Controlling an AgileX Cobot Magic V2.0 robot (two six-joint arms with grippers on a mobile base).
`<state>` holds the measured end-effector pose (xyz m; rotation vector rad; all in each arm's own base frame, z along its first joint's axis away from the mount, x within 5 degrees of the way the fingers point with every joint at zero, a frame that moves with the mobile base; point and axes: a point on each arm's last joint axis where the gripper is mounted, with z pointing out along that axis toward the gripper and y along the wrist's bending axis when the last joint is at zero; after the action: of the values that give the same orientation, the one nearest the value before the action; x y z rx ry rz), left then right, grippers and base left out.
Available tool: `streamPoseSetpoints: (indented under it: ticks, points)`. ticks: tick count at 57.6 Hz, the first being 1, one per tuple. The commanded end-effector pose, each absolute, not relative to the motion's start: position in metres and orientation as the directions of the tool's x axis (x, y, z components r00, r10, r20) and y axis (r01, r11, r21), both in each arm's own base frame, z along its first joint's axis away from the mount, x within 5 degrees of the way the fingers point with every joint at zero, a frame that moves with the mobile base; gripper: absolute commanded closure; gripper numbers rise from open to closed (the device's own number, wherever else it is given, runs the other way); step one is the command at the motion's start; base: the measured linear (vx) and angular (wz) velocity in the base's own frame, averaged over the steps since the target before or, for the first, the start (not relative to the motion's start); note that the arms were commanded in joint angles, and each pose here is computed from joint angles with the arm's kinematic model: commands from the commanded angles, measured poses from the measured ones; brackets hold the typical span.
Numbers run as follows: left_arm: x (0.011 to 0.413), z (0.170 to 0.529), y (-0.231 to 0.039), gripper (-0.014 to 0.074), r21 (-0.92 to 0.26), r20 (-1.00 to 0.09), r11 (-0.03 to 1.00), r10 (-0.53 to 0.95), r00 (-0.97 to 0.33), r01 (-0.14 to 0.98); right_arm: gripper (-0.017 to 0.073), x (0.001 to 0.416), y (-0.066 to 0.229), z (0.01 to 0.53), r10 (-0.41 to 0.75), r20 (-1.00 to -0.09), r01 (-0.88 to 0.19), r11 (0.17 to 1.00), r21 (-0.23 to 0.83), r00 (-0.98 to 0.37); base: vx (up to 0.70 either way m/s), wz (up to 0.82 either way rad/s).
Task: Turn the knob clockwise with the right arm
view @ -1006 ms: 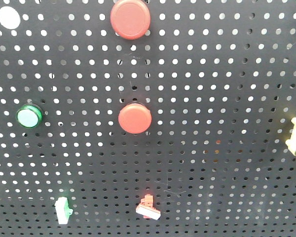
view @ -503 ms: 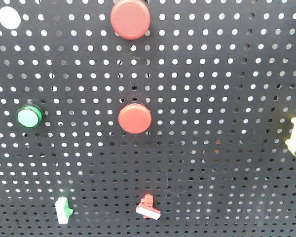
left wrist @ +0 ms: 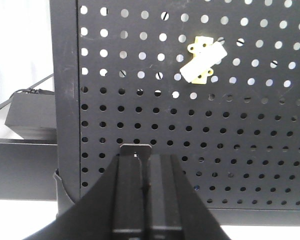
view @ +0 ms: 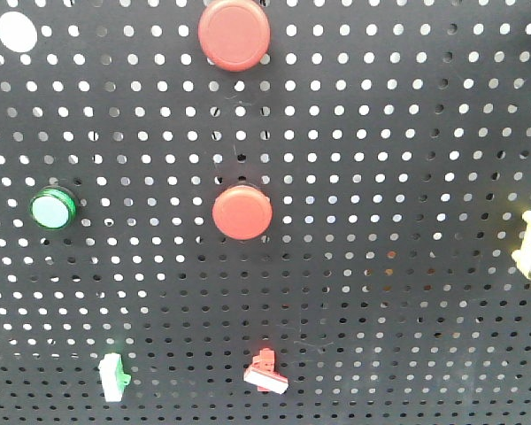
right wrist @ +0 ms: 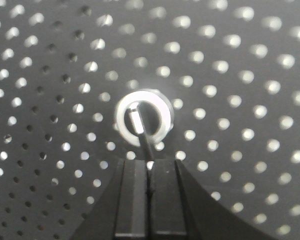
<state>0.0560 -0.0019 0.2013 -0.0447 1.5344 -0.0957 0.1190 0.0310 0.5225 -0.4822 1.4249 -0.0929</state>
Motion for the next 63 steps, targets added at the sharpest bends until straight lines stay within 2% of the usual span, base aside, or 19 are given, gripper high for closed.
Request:
streamPoseSetpoints:
  ticks: [1,10,17,23,35,55,63]
  points:
    - [0.056,0.204,-0.001,0.06,-0.107,-0.989,0.994,-0.109,0.102,0.03,0.0565,0.113,0.029,0.54,-0.331,-0.902,-0.161,0.909,-0.384,0.279,0.0,0.0]
    - [0.056,0.204,-0.001,0.06,-0.107,-0.989,0.994,-0.109,0.102,0.03,0.0526,0.112,0.028,0.545,-0.321,-0.889,-0.136,0.915,-0.38,0.327,0.0,0.0]
    - [0.056,0.204,-0.001,0.06,-0.107,-0.989,0.994,-0.109,0.102,0.03,0.0463,0.117,0.033,0.544,-0.313,-0.888,-0.163,0.91,-0.383,0.337,0.0,0.0]
    - [0.056,0.204,-0.001,0.06,-0.107,-0.989,0.994,-0.109,0.102,0.03,0.0391,0.123,0.04,0.542,-0.35,-0.872,-0.186,0.884,-0.428,0.342,0.0,0.0]
    - [0.056,0.204,-0.001,0.06,-0.107,-0.989,0.994,-0.109,0.102,0.03,0.0283,0.131,0.042,0.54,-0.372,-0.866,-0.184,0.875,-0.447,0.333,0.0,0.0]
    - [0.056,0.204,-0.001,0.06,-0.107,-0.989,0.994,-0.109,0.102,0.03,0.0281,0.142,0.045,0.54,-0.365,-0.862,-0.169,0.881,-0.442,0.352,0.0,0.0]
    - [0.056,0.204,-0.001,0.06,-0.107,-0.989,0.994,-0.109,0.102,0.03,0.0342,0.148,0.046,0.538,-0.366,-0.867,-0.177,0.88,-0.441,0.339,0.0,0.0]
